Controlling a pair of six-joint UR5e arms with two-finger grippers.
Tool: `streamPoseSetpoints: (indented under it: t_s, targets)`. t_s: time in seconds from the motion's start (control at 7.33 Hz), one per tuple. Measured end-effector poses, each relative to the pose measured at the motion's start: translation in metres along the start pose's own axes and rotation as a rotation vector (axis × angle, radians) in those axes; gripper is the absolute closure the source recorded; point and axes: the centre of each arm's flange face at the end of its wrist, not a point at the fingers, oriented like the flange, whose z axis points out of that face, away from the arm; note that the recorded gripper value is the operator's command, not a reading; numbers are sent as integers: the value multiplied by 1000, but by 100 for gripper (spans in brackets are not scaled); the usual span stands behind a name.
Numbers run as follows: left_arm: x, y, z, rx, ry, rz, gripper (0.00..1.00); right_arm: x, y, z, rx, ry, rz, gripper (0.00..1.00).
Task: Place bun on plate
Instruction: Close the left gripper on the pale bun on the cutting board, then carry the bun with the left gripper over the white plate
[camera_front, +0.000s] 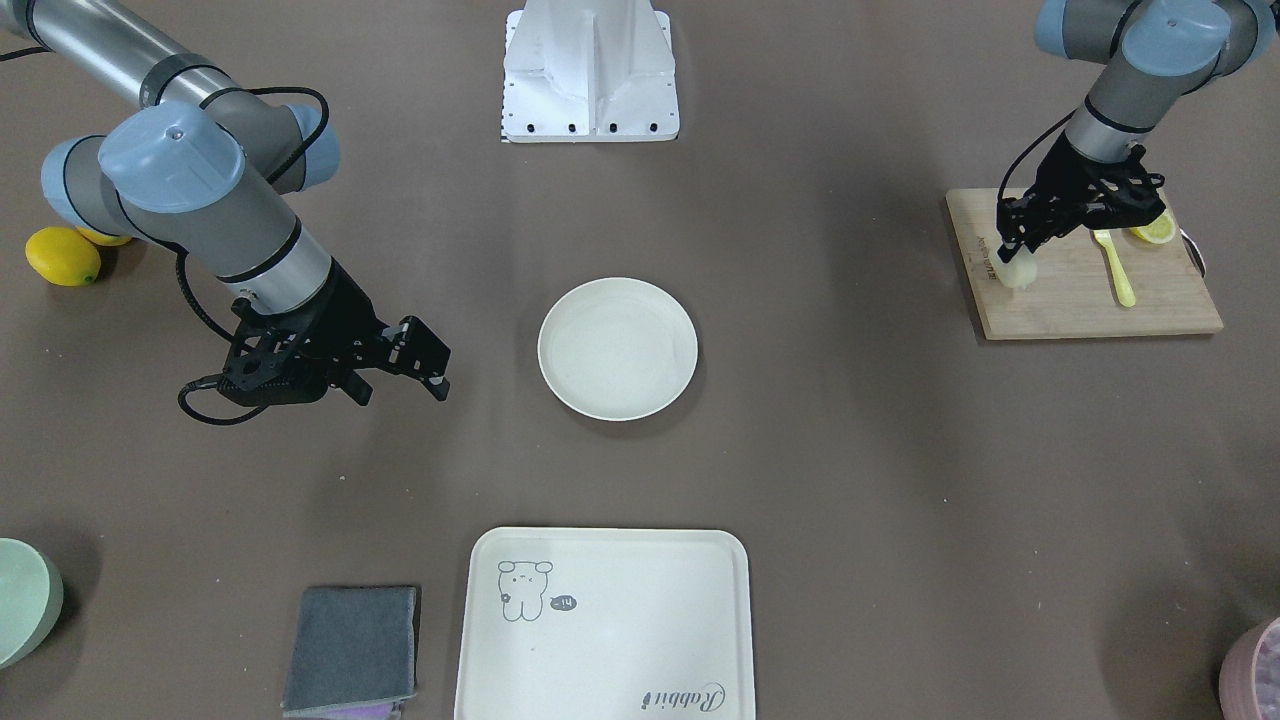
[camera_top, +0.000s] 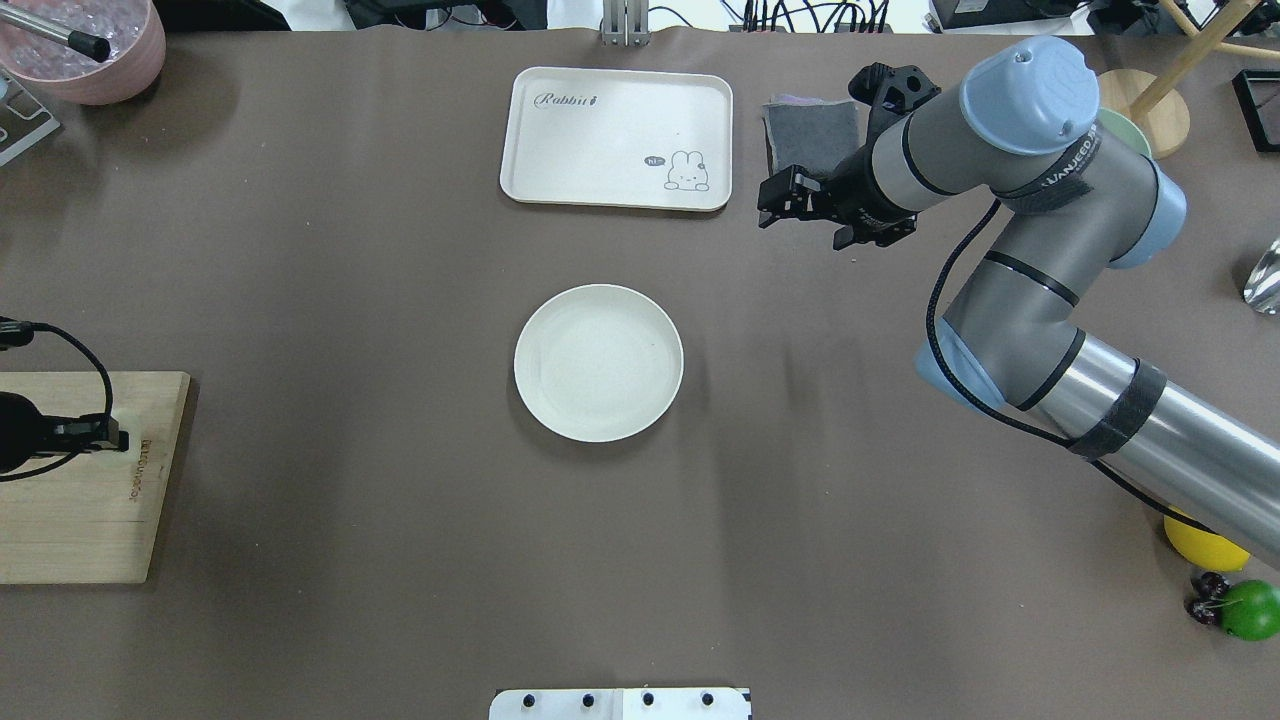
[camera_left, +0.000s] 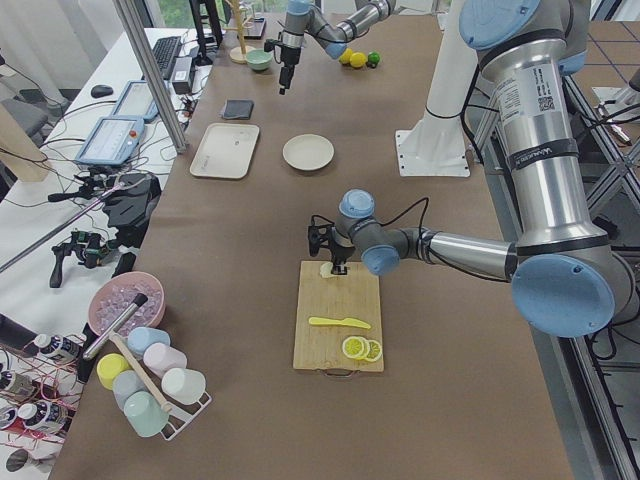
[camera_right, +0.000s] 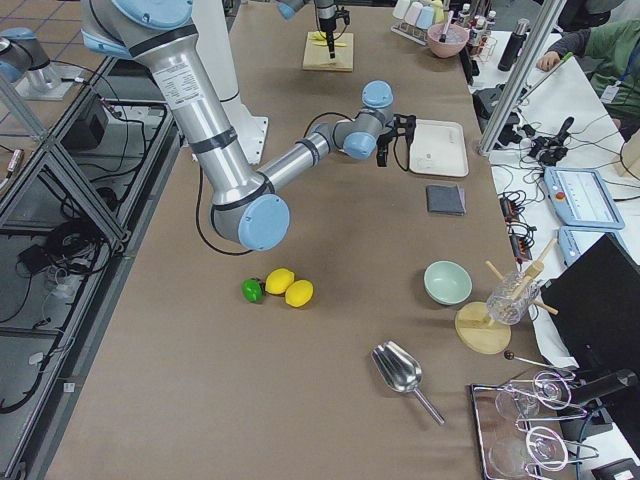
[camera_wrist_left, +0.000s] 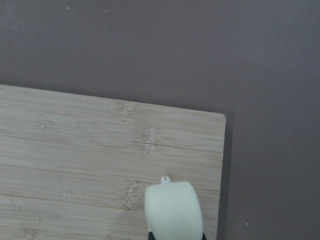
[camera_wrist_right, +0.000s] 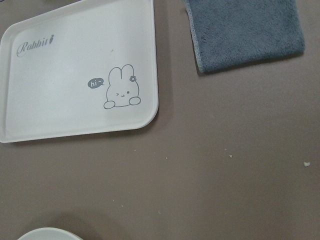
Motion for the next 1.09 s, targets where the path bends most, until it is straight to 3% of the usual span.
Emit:
streamPoseSetpoints:
  t_s: [0.27, 0.55, 0.82, 1.09]
  targets:
    - [10, -19, -16, 47, 29, 24, 69, 2, 0, -1, 1, -1, 0, 0]
    - [59, -50, -22, 77, 54, 55, 68, 8, 5, -4, 3, 1, 0, 0]
    - [151, -86, -35, 97, 90, 69, 68, 13, 7, -3, 5, 7, 1, 0]
    - [285, -101, -59, 94, 119, 91, 68, 16, 8, -1, 5, 13, 2, 0]
